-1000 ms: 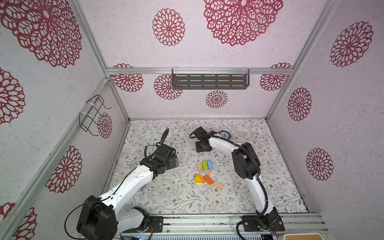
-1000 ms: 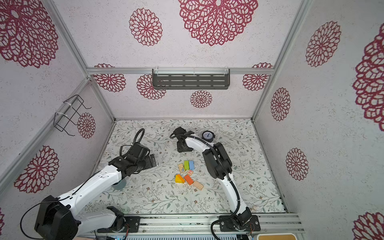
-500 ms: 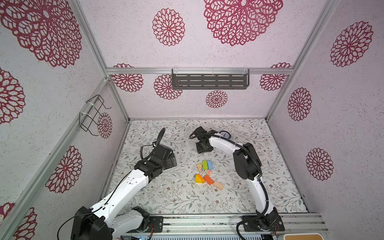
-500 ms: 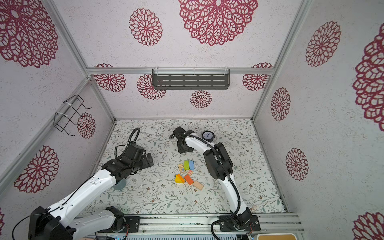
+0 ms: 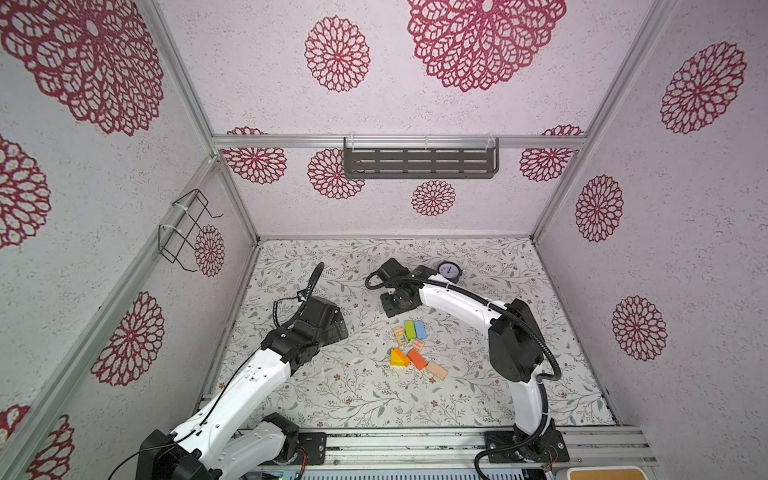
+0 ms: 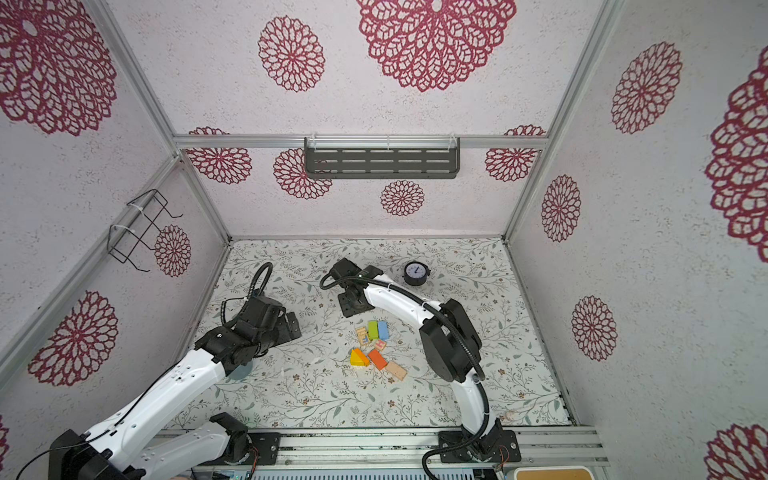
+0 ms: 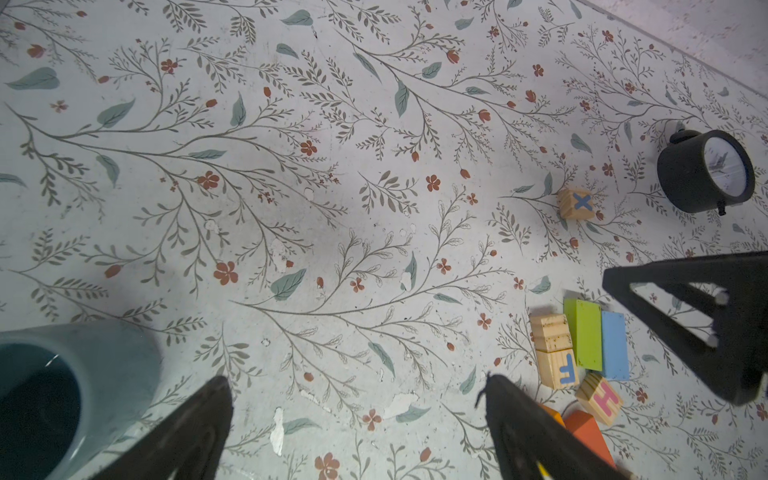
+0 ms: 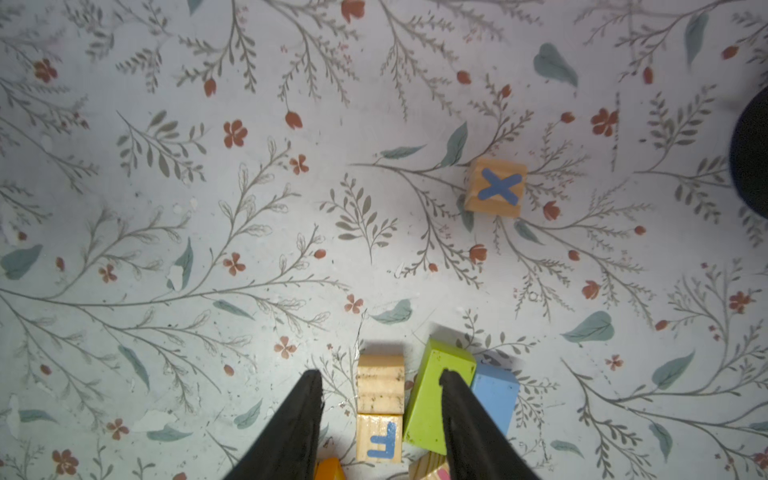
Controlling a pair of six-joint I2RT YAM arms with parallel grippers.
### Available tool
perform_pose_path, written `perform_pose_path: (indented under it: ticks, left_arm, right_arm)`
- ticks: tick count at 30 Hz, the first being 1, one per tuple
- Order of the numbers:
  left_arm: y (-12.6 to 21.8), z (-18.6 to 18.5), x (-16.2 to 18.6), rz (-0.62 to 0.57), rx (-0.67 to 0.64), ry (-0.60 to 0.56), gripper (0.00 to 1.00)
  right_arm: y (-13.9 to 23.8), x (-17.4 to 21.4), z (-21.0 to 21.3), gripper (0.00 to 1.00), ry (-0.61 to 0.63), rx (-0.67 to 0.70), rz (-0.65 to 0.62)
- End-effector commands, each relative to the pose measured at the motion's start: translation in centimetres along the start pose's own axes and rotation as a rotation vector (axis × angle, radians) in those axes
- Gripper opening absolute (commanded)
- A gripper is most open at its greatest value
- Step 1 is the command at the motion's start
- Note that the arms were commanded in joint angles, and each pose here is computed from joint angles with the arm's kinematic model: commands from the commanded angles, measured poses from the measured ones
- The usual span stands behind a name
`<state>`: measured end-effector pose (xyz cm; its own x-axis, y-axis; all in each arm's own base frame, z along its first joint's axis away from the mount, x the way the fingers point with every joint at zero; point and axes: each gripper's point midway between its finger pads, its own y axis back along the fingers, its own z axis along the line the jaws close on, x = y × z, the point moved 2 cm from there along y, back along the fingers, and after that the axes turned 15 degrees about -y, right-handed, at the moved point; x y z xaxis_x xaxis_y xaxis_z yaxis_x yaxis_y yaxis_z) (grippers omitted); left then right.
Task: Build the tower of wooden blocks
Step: 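Move the right gripper back to the pile and grasp the plain wooden block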
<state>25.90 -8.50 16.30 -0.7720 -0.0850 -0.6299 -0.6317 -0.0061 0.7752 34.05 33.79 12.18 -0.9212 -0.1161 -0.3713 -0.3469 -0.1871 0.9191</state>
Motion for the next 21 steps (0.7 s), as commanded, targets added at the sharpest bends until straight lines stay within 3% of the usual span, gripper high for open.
perform_pose_path:
  ticks: [1,21]
  left_arm:
    - [0.0,0.3,0.1,-0.005,-0.008,0.027,0.97]
    - [-0.2,0.1,0.2,0.011,-0.001,0.025,0.97]
  right_arm:
    - [1.0,0.9,0.1,0.49,0.026,-0.017,0.014]
    - [-2.5,4.3,0.1,0.51,0.05,0.011,0.088]
